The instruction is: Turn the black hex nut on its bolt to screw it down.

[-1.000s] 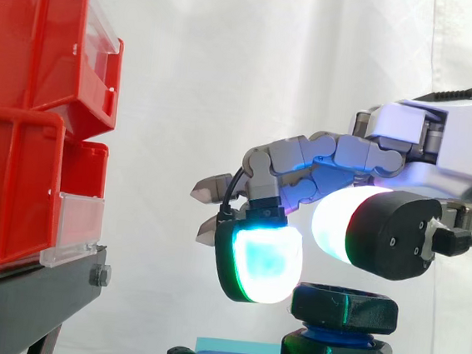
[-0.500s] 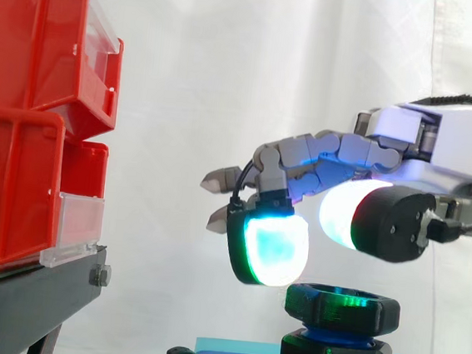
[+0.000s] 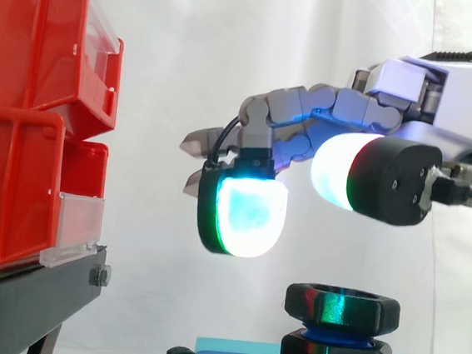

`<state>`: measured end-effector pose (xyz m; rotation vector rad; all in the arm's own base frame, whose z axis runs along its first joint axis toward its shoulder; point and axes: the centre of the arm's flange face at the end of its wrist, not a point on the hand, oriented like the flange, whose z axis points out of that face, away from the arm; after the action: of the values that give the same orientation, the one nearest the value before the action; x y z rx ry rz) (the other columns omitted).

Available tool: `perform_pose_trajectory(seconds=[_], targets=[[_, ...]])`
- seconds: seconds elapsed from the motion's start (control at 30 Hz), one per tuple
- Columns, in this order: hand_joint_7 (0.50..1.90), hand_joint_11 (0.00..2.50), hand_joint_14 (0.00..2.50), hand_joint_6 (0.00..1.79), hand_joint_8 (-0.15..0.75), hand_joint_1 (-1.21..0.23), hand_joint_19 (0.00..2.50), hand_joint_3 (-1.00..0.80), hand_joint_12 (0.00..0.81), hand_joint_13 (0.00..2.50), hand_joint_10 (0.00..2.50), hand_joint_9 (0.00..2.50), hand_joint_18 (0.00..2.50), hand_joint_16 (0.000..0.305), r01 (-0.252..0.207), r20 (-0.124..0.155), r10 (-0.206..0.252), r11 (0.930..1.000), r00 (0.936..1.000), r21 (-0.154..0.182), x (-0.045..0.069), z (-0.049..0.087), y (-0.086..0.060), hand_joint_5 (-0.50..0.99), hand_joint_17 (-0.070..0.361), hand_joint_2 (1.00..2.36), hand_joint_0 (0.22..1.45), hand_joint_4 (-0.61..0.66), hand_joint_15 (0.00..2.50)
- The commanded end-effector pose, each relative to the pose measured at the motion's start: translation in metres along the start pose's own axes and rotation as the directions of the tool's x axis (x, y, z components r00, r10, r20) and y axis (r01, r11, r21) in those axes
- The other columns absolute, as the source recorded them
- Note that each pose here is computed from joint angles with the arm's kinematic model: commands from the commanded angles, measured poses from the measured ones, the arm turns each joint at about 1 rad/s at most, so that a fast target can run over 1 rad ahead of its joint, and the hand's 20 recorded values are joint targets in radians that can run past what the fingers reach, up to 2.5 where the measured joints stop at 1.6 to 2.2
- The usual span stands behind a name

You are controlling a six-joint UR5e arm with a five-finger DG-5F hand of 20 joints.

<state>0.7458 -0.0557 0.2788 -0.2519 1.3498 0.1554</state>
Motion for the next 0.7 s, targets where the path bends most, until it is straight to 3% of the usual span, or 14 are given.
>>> perform_pose_trajectory(seconds=[0.0, 0.33, 0.5, 0.67], targets=[[1.29, 0.0, 0.0, 0.5, 0.238, -0.14, 0.56, -0.5, 0.317, 0.36, 0.0, 0.67, 0.47, 0.048, -0.001, 0.012, 0.001, 1.0, 0.9999, -0.003, 0.005, 0.006, 0.011, -0.07, 0.108, 1.0, 0.5, 0.21, 0.0], [1.23, 0.0, 0.0, 0.5, 0.237, -0.15, 0.56, -0.5, 0.317, 0.36, 0.0, 0.67, 0.47, 0.048, -0.007, 0.011, 0.007, 0.9999, 0.9999, 0.011, 0.005, 0.013, 0.029, -0.07, 0.108, 1.0, 0.5, 0.22, 0.0], [1.21, 0.0, 0.0, 0.5, 0.235, -0.16, 0.57, -0.5, 0.316, 0.36, 0.0, 0.67, 0.47, 0.048, -0.015, -0.025, 0.015, 0.9999, 0.9996, 0.003, 0.008, 0.011, 0.035, -0.07, 0.108, 1.0, 0.51, 0.23, 0.0], [1.22, 0.0, 0.0, 0.5, 0.236, -0.17, 0.57, -0.5, 0.316, 0.37, 0.0, 0.67, 0.48, 0.048, -0.017, -0.04, 0.017, 0.9999, 0.9991, 0.001, 0.01, 0.01, 0.036, -0.07, 0.108, 1.0, 0.51, 0.22, 0.0]])
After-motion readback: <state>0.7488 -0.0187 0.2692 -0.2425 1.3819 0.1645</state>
